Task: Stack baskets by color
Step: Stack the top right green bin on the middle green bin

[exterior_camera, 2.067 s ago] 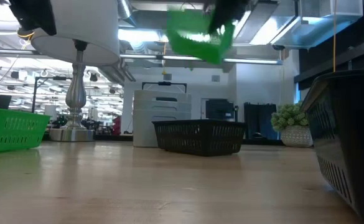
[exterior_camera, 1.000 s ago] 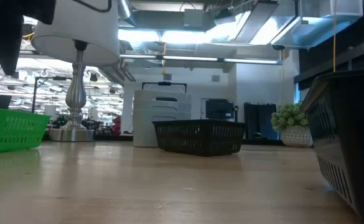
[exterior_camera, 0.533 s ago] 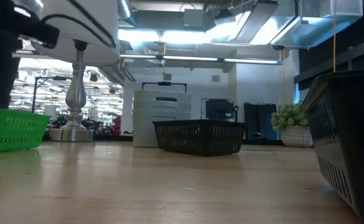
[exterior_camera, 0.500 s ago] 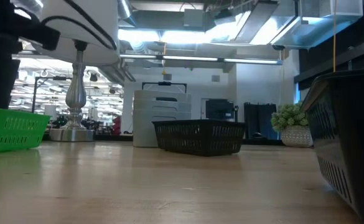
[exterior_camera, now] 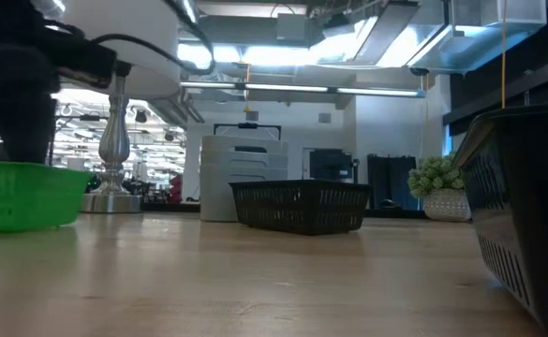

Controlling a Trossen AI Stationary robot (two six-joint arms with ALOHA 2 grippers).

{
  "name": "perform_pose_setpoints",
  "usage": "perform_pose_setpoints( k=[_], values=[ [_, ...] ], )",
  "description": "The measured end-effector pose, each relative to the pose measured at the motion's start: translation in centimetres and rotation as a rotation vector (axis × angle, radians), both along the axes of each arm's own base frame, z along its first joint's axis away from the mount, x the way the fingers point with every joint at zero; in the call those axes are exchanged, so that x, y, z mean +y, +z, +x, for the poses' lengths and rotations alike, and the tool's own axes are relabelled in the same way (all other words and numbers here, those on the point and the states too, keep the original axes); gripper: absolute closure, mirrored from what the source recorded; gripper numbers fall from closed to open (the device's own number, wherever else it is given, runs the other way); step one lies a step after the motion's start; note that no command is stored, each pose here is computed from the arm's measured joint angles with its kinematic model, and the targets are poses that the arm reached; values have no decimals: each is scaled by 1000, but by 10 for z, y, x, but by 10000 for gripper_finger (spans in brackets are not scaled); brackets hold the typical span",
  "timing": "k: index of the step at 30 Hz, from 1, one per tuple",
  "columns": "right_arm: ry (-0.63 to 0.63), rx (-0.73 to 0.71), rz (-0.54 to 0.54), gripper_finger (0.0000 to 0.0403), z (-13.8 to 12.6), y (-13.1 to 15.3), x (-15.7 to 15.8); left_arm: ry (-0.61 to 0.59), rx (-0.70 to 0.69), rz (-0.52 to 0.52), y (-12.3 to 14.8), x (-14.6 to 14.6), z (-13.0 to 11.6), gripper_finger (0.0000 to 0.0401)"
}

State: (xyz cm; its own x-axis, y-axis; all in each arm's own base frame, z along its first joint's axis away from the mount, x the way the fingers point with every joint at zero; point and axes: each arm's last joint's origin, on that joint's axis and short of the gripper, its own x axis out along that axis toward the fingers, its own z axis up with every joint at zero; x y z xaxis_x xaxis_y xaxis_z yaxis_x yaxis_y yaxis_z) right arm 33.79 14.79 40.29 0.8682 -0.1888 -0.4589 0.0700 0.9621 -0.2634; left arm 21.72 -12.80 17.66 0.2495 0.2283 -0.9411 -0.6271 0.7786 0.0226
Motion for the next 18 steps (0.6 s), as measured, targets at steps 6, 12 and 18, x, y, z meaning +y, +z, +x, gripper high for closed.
perform_pose_setpoints(
  k=[6, 12, 18],
  values=[
    [0, 0, 0, 403, 0, 0, 0, -104, -91, -2, 2, 3, 16, 335],
    [0, 0, -1, 403, 0, 0, 0, -146, -189, 45, 9, 7, 26, 335],
    [-14, -4, -8, 403, 0, 0, 0, -171, -238, 96, 44, 7, 15, 335]
  ],
)
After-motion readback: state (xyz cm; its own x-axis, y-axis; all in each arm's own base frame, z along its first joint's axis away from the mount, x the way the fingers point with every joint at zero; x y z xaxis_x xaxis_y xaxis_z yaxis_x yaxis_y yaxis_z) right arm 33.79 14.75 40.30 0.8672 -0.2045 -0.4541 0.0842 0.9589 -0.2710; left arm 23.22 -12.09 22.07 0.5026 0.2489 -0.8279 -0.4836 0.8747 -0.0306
